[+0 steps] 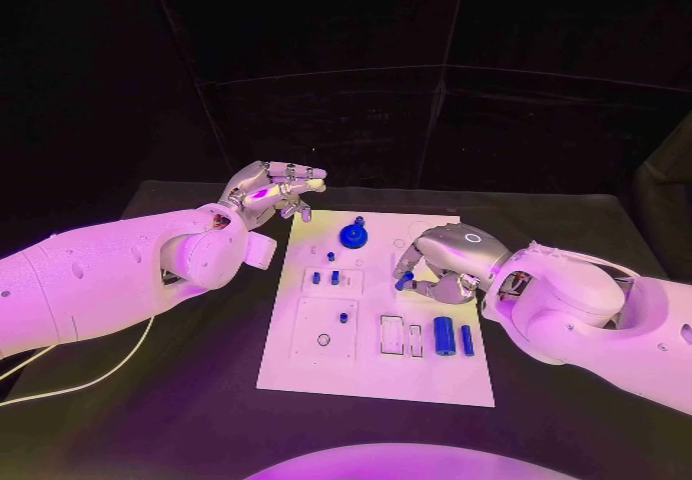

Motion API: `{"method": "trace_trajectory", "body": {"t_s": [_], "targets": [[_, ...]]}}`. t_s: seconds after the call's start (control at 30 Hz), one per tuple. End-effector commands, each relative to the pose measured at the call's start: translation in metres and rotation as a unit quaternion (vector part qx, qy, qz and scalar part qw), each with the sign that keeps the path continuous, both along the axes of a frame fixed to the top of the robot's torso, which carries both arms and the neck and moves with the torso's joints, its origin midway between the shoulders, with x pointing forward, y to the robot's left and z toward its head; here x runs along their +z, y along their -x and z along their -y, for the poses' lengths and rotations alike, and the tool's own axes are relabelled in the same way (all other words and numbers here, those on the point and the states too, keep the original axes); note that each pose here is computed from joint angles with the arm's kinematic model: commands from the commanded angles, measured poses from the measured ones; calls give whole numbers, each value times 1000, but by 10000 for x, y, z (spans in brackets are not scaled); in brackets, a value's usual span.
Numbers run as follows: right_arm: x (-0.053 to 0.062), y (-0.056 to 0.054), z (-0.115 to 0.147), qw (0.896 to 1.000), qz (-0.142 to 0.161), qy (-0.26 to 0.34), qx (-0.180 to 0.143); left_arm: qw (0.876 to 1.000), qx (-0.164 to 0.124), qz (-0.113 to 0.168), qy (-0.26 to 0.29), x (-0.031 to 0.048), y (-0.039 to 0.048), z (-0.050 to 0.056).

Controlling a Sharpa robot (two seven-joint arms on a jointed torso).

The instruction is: Assemble the parts on the task board

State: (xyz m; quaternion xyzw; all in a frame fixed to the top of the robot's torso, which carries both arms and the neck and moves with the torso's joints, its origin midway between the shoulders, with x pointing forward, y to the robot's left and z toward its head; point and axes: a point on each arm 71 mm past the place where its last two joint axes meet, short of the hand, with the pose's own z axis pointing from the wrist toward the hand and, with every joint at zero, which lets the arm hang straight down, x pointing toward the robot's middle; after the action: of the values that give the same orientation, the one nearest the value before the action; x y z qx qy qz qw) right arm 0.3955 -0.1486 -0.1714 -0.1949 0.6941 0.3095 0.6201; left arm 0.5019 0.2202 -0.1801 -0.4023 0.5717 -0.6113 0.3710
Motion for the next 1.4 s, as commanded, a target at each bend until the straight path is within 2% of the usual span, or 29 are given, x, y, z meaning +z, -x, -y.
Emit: {"method": "trace_trajectory", "body": {"t_s": [0.03, 0.3, 0.63, 0.77, 1.0, 1.4], "targets": [[63, 51, -170, 999, -2, -40, 24, 1000, -5, 0, 4, 7, -1, 15], [-1, 34, -656, 995, -22, -55, 77, 1000, -7, 0, 5, 4, -9, 46], [-285, 102, -1023, 991, -56, -36, 120, 1000, -13, 1, 6, 4, -21, 121], [-381, 114, -1092, 989, -66, -26, 127, 1000, -16, 1, 7, 3, -24, 150], [-476, 117, -1131, 988, -77, -14, 130, 1000, -17, 0, 7, 0, -30, 163], [-526, 149, -1151, 986, -90, 0, 138, 1000, -17, 0, 7, -1, -34, 164]]}}
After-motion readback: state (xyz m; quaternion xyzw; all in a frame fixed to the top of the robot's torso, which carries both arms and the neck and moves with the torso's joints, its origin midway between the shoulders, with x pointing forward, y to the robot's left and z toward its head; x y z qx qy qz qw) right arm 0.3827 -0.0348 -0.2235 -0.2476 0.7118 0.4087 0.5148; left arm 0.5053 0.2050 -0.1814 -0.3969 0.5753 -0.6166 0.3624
